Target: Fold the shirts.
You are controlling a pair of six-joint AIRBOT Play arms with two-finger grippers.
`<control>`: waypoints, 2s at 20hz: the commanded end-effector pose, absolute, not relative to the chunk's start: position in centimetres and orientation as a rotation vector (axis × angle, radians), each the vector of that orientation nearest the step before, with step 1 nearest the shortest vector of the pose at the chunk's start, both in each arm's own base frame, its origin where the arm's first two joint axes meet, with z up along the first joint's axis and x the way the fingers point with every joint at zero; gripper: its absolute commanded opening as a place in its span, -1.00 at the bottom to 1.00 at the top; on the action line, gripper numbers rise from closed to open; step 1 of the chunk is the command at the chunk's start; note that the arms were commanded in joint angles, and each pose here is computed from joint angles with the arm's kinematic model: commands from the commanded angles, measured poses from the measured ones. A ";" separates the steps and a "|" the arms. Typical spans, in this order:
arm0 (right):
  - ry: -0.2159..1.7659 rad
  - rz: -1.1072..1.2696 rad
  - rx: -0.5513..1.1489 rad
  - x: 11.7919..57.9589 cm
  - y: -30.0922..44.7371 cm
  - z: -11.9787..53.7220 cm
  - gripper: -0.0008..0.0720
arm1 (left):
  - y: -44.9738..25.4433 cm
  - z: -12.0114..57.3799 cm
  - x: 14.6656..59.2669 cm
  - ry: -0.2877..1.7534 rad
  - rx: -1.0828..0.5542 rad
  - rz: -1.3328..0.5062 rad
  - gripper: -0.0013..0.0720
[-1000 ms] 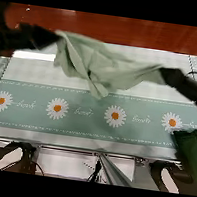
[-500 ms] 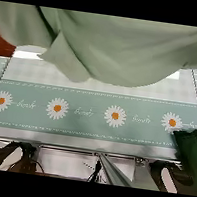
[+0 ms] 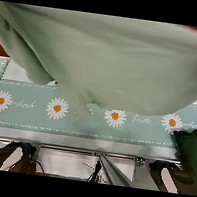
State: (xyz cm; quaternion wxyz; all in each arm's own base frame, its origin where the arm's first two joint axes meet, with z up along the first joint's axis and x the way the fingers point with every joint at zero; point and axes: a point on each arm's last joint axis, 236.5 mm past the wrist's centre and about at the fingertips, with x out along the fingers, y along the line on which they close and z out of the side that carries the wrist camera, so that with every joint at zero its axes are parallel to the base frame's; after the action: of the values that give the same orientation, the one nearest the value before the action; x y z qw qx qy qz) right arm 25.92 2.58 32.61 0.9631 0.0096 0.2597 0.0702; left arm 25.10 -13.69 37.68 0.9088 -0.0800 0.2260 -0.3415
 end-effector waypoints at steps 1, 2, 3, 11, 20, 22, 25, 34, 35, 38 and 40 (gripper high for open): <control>0.843 0.160 0.039 27.3 2.2 25.9 -0.91 | -13.1 30.5 25.5 0.705 -0.223 -0.682 -0.89; 0.908 0.165 0.035 28.7 1.8 24.1 -0.91 | -13.1 27.9 25.9 0.771 -0.250 -0.677 -0.89; 0.976 0.171 0.041 30.2 1.6 22.1 -0.91 | -13.0 25.1 26.3 0.837 -0.273 -0.670 -0.89; 1.324 0.215 0.172 39.4 1.6 6.9 -0.90 | -14.7 10.8 28.2 1.034 -0.437 -0.605 -0.89; 1.288 0.235 0.378 44.1 4.1 3.0 -0.83 | -17.6 5.5 29.2 1.156 -0.437 -0.630 -0.89; 1.299 0.274 0.368 43.4 4.5 3.5 -0.09 | -17.9 5.1 29.0 1.173 -0.435 -0.637 -0.89; 1.355 0.363 0.210 39.8 3.4 5.1 -0.01 | -18.0 5.1 28.5 1.185 -0.420 -0.658 -0.89; 1.373 0.250 0.546 30.4 0.8 2.7 0.50 | -18.0 5.1 28.2 1.173 -0.374 -0.693 -0.89; 1.373 0.254 0.629 30.1 2.4 0.7 0.50 | -18.0 5.1 28.2 1.172 -0.372 -0.695 -0.89; 1.353 0.213 0.742 29.6 5.2 -4.2 0.52 | -18.0 5.1 28.2 1.173 -0.372 -0.695 -0.89; 1.356 0.153 0.762 29.4 6.1 -6.5 0.52 | -18.1 5.0 28.0 1.181 -0.371 -0.701 -0.89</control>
State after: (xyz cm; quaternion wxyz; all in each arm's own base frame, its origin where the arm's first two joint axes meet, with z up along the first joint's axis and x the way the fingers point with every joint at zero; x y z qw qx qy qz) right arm 29.48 4.47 -3.16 0.7098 0.2966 0.6302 0.1053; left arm 28.19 -18.01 5.11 0.7602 -0.1720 0.5394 -0.3189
